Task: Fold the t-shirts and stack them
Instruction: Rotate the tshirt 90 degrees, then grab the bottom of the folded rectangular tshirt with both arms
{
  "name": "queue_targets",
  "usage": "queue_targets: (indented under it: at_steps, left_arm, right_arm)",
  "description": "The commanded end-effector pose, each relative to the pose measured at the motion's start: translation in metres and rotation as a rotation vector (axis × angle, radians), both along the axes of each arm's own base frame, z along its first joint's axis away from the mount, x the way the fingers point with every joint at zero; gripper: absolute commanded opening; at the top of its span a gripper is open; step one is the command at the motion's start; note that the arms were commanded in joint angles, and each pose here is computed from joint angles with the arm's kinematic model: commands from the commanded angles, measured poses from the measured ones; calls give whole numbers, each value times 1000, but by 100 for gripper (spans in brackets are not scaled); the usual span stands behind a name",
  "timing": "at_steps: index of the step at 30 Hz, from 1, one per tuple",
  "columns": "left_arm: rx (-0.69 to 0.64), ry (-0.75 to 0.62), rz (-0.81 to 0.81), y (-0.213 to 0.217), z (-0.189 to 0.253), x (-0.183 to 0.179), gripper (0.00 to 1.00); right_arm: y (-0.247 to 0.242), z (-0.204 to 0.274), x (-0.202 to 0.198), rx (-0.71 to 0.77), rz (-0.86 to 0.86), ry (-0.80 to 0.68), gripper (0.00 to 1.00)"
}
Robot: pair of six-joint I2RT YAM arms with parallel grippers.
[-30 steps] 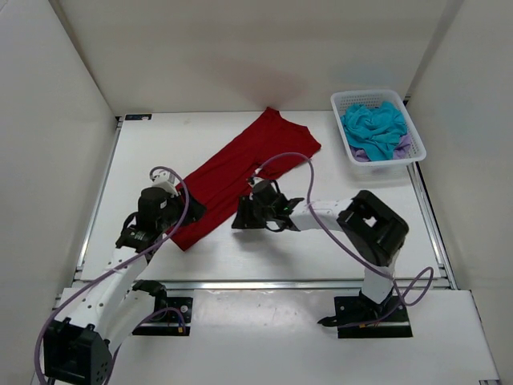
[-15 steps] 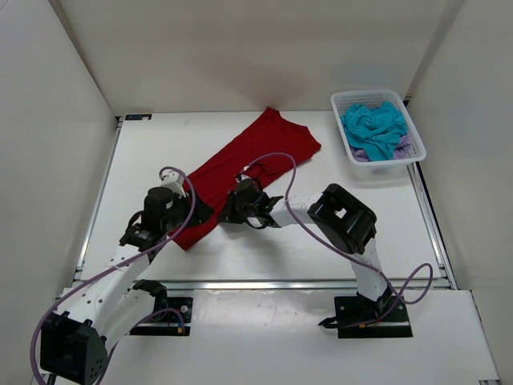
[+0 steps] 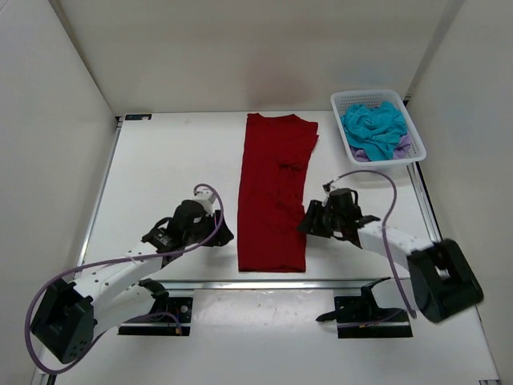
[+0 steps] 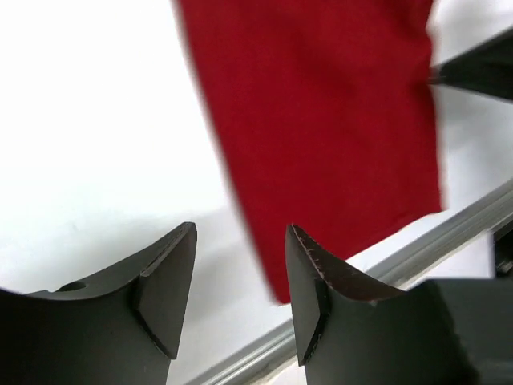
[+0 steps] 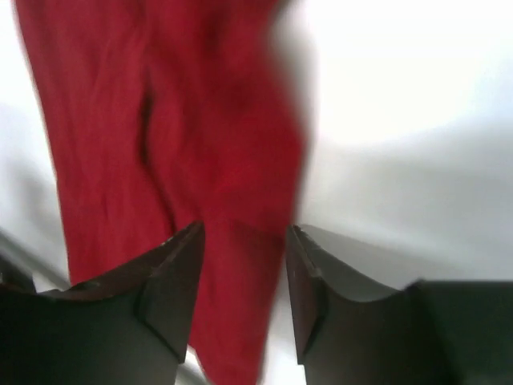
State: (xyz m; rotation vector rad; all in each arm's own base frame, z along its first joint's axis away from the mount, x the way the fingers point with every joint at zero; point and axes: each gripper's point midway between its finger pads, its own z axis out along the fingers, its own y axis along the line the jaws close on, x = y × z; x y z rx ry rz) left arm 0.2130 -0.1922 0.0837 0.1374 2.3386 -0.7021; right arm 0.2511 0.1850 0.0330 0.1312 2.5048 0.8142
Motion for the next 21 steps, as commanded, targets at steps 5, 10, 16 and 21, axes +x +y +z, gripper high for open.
queue_targets:
  at_steps: [5,10,16,21]
  left_arm:
    - [92,88,-111,-6,-39,-43,69]
    - [67,152,-163,-19,-58,-67,70]
    - [26,176,-183,-33,-64,-72,68]
    - [13,168,-208,-47,-62,-71,47]
  right_arm:
    - [-27,0,-77,-3,24,35,47]
    - [-20,-13,-116,31,18,88,43]
    - [-8,-21,-135,85,44,124,42]
    - [-5,-19,-133,100,46,127,17]
